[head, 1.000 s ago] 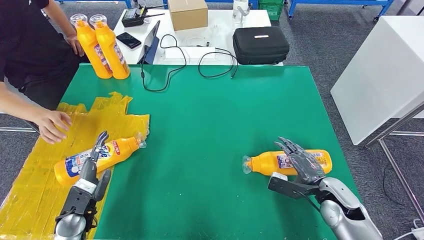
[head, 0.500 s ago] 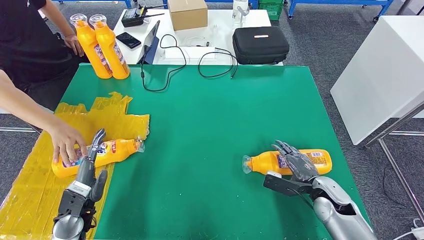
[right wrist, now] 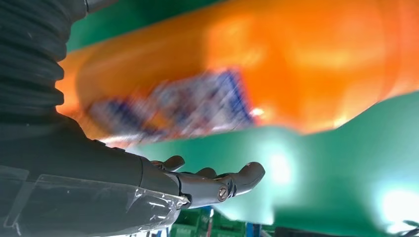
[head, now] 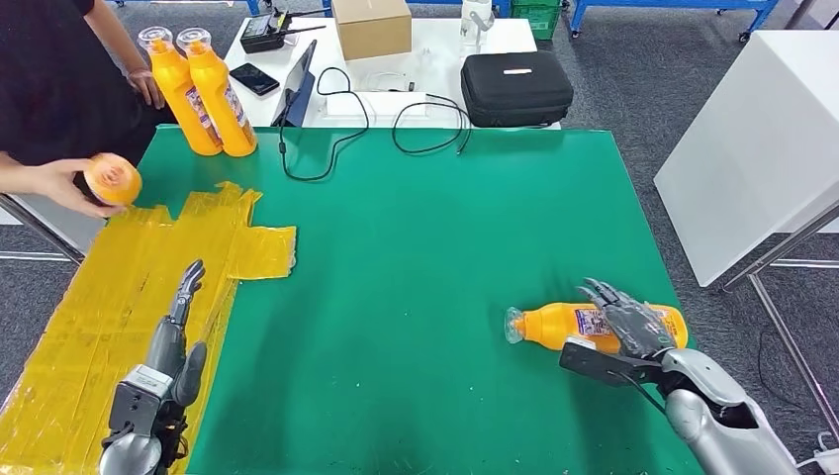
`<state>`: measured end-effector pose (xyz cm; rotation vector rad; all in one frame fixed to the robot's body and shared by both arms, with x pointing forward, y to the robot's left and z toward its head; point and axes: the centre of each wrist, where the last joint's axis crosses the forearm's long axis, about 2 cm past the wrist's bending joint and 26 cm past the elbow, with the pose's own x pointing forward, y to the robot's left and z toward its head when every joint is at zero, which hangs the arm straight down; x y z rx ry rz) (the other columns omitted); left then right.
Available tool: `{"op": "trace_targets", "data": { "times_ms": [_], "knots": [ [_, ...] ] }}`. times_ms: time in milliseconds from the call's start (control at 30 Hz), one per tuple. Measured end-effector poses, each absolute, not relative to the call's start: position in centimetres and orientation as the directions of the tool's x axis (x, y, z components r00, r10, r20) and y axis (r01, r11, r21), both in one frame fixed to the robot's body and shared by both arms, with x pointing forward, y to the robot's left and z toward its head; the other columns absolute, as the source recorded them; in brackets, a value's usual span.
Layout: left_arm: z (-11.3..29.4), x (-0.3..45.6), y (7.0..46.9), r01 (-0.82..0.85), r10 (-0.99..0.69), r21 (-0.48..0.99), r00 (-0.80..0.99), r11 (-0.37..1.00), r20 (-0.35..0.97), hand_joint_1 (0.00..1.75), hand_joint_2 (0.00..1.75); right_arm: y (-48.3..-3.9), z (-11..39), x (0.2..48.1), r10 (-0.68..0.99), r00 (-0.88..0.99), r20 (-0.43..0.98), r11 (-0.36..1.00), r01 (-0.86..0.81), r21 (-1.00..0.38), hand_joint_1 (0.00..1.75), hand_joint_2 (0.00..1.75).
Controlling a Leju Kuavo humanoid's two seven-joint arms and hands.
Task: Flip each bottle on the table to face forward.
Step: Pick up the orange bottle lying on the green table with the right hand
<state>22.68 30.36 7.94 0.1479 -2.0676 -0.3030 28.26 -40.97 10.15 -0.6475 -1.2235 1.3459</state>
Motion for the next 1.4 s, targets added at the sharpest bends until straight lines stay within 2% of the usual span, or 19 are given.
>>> {"op": "trace_targets", "data": {
  "times_ms": [600, 1267, 1333, 1400],
  "knots": [
    [7.9, 22.0, 30.7, 0.015, -0.216, 0.257, -0.491, 0.966, 0.844, 0.00, 0.00, -43.7, 13.0, 26.7, 0.953, -0.215, 0.215, 0.136, -0.332, -0.933, 0.00, 1.75],
    [8.6, 22.6, 30.7, 0.016, -0.189, 0.229, -0.514, 0.973, 0.837, 0.00, 0.00, -43.0, 9.7, 28.2, 0.982, -0.166, 0.088, 0.015, -0.396, -0.918, 0.00, 1.75],
    [8.6, 22.7, 30.7, 0.020, -0.185, 0.228, -0.516, 0.974, 0.836, 0.00, 0.00, -42.8, 9.4, 28.8, 0.984, -0.157, 0.082, 0.013, -0.397, -0.918, 0.75, 1.75],
    [8.7, 22.8, 30.7, 0.025, -0.180, 0.225, -0.518, 0.974, 0.836, 0.00, 0.00, -42.6, 9.0, 29.4, 0.987, -0.144, 0.073, 0.008, -0.407, -0.914, 1.62, 1.75]
  ]
}}
